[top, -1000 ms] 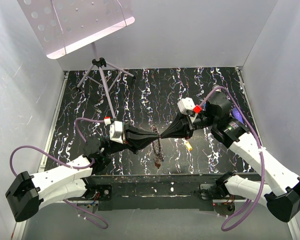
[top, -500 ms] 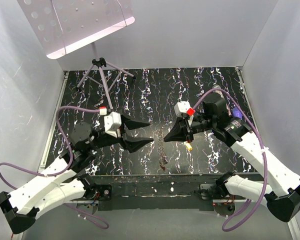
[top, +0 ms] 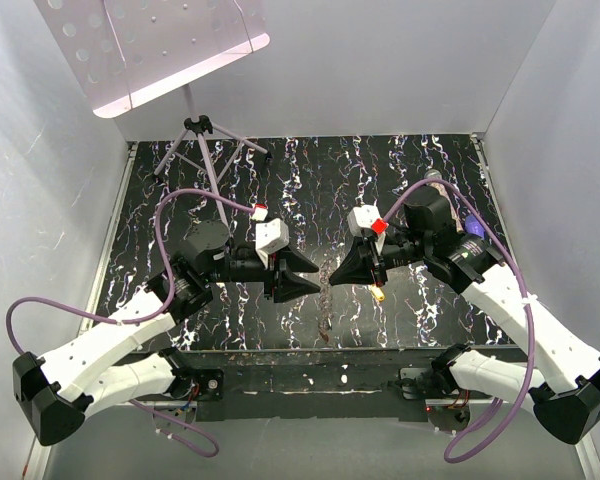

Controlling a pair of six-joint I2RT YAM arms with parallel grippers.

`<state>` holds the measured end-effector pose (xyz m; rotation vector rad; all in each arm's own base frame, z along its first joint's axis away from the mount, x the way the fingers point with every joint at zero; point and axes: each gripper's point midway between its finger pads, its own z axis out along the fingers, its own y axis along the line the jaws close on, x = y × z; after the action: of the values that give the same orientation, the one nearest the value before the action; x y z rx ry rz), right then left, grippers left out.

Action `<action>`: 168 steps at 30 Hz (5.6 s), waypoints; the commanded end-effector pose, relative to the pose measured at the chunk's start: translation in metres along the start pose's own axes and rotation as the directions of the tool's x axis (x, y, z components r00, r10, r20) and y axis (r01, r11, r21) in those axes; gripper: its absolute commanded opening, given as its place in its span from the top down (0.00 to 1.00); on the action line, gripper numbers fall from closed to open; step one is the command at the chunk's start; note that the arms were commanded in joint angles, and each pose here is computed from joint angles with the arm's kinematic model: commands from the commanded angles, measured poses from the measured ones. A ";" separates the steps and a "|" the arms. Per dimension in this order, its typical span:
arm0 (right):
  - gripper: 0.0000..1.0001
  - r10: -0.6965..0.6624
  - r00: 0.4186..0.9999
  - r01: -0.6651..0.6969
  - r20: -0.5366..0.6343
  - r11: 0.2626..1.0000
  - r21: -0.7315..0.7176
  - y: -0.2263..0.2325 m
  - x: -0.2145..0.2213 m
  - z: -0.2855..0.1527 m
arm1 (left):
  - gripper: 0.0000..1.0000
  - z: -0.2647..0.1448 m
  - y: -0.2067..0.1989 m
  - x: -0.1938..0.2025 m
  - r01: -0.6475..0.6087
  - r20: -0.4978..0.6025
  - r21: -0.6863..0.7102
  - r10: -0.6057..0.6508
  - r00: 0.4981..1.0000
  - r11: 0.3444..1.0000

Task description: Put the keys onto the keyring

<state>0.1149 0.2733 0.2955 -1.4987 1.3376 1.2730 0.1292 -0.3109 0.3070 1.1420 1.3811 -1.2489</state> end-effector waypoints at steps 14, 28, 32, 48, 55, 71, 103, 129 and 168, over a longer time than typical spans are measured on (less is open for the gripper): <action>0.99 -0.065 0.997 0.065 0.044 0.998 -0.012 0.001 -0.023 -0.001 | 0.64 0.004 0.001 -0.017 -0.041 0.047 0.016 0.040 0.998 0.999; 0.99 -0.052 0.997 0.053 0.050 0.998 -0.014 0.000 -0.025 0.000 | 0.71 0.007 0.001 -0.011 -0.040 0.032 0.033 0.039 0.999 0.999; 0.99 -0.050 0.997 0.051 0.051 0.999 -0.013 -0.001 -0.025 0.001 | 0.72 0.008 0.003 -0.008 -0.036 0.024 0.031 0.035 0.999 0.999; 0.99 -0.044 0.998 0.045 0.053 0.999 -0.013 -0.002 -0.025 0.002 | 0.77 0.011 0.003 -0.002 -0.031 0.007 0.045 0.030 1.000 0.999; 0.99 -0.039 0.998 0.040 0.055 0.999 -0.016 -0.003 -0.025 0.002 | 0.90 0.011 0.001 -0.002 -0.034 0.006 0.060 0.034 0.999 0.998; 0.21 -0.082 0.996 0.085 -0.046 0.994 0.072 -0.003 -0.042 -0.033 | 1.00 -0.008 -0.003 -0.030 -0.182 0.235 -0.031 0.184 0.954 0.983; 0.27 0.415 0.906 -0.418 0.083 0.845 0.332 -0.050 0.103 -0.092 | 1.00 -0.030 -0.034 -0.002 -0.397 0.146 0.089 0.382 0.913 0.914; 0.47 0.837 0.545 -0.681 0.050 0.408 0.608 -0.138 0.227 -0.100 | 1.00 -0.030 0.025 0.038 -0.307 -0.016 -0.033 0.306 0.952 0.951; 0.61 0.947 0.315 -0.711 -0.066 0.281 0.644 -0.143 0.269 -0.083 | 1.00 -0.033 0.028 0.044 -0.305 -0.052 -0.041 0.303 0.952 0.951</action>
<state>0.2564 0.1532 0.0348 -0.5322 2.8277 0.9677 0.1469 -0.2744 0.2320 1.3149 1.2924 -0.9991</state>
